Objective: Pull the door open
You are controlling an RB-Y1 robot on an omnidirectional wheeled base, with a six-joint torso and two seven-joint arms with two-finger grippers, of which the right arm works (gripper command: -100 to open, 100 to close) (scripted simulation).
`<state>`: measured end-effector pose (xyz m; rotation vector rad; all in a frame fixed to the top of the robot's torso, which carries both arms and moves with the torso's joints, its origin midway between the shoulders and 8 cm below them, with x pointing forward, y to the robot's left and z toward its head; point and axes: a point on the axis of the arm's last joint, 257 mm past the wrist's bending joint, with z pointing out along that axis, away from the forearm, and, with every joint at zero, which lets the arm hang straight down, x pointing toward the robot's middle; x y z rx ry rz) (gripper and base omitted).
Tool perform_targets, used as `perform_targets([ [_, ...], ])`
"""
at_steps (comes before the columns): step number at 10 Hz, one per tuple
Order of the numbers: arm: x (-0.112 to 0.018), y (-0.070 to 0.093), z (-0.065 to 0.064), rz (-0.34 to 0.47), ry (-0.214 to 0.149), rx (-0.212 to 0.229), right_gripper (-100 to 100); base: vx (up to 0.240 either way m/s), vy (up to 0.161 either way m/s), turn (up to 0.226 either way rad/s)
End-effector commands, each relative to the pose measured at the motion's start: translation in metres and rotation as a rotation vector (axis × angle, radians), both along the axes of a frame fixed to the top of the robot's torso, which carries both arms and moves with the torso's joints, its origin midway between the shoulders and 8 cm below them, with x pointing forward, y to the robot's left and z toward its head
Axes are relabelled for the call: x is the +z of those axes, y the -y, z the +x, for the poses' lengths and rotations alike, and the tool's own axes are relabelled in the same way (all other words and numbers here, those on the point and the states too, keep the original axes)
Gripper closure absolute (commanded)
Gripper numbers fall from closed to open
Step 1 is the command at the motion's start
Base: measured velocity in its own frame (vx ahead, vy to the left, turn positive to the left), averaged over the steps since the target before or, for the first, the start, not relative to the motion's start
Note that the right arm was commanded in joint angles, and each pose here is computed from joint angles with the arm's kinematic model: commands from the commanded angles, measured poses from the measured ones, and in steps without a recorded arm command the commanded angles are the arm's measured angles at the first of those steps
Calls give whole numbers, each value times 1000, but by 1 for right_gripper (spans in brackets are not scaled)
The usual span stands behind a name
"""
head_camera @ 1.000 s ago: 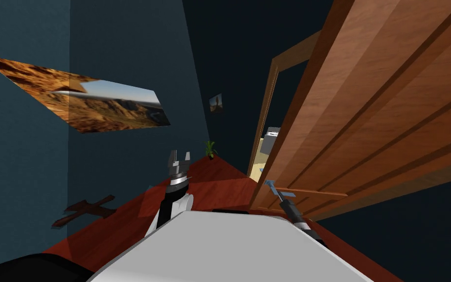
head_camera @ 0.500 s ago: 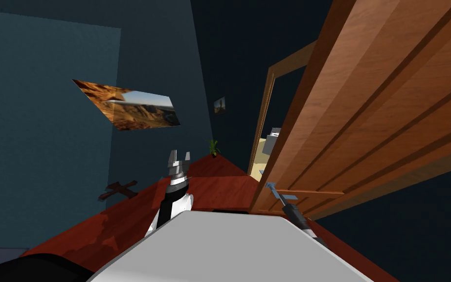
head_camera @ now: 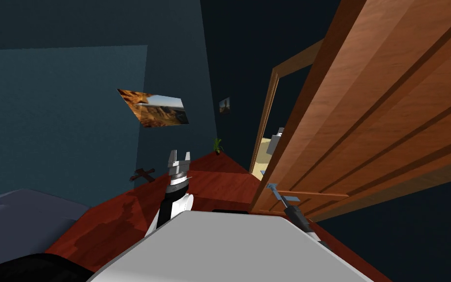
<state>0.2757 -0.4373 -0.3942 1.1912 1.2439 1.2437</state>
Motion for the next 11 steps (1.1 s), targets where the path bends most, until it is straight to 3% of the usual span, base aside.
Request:
perform_targets([
  [1,0,1,-4,0,1,4,100,-247,-66,177],
  [11,0,2,-10,1,-1,19,100,-180,-59,136],
])
